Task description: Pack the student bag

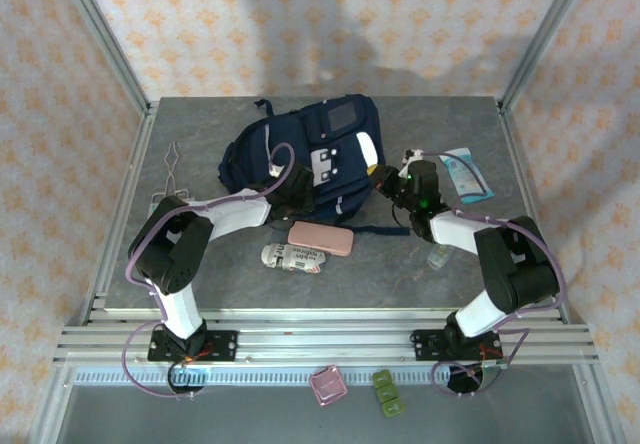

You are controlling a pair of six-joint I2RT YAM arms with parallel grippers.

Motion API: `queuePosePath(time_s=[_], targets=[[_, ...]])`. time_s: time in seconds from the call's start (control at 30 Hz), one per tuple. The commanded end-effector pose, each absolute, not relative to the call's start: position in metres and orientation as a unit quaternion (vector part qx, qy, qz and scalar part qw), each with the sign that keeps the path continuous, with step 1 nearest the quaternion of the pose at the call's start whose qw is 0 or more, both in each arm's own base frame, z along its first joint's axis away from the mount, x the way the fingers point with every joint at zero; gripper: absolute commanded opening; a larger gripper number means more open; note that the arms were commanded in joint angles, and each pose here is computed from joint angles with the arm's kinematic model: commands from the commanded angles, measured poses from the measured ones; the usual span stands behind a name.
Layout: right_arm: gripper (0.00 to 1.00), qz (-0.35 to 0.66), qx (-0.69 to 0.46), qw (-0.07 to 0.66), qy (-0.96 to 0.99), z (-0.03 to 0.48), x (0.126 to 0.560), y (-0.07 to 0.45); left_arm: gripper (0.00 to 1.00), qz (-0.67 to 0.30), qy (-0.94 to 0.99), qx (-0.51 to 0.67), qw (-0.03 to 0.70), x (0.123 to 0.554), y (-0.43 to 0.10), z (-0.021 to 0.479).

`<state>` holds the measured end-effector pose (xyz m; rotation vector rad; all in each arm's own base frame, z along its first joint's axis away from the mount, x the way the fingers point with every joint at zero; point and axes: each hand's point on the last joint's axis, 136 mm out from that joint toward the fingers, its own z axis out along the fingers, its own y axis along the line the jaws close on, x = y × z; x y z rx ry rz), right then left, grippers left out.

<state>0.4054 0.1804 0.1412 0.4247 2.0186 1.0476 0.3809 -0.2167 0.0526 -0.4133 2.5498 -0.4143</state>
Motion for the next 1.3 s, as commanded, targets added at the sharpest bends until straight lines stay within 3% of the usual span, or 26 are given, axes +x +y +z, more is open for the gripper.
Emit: queuePosePath(time_s=[0.0, 0.07, 0.13, 0.37, 0.47, 0.5, 0.8, 1.27], targets=[[0.00, 0.475, 0.120, 0.508, 0.709, 0.235, 0.415, 0.184, 0.10, -0.105, 0.953, -0.153, 0.238, 0.367, -0.195, 0.043], [0.00, 0.475, 0.121, 0.507, 0.709, 0.234, 0.414, 0.184, 0.11, -0.102, 0.954, -0.152, 0.238, 0.366, -0.191, 0.043], [0.00, 0.475, 0.120, 0.506, 0.710, 0.233, 0.414, 0.184, 0.21, -0.103, 0.954, -0.147, 0.239, 0.366, -0.191, 0.042], [0.00, 0.479, 0.120, 0.503, 0.710, 0.233, 0.413, 0.185, 0.25, -0.131, 0.950, -0.127, 0.252, 0.385, -0.203, 0.044], [0.00, 0.476, 0.122, 0.502, 0.712, 0.231, 0.411, 0.184, 0.02, -0.131, 0.954, -0.117, 0.245, 0.390, -0.205, 0.038], [0.00, 0.473, 0.122, 0.503, 0.713, 0.231, 0.411, 0.183, 0.00, -0.132, 0.955, -0.114, 0.240, 0.390, -0.206, 0.036], [0.00, 0.446, 0.134, 0.500, 0.730, 0.222, 0.423, 0.173, 0.00, -0.110, 0.961, -0.069, 0.245, 0.370, -0.190, 0.050], [0.00, 0.346, 0.228, 0.505, 0.757, 0.192, 0.476, 0.103, 0.00, 0.127, 0.934, -0.026, 0.333, 0.369, -0.091, 0.125]])
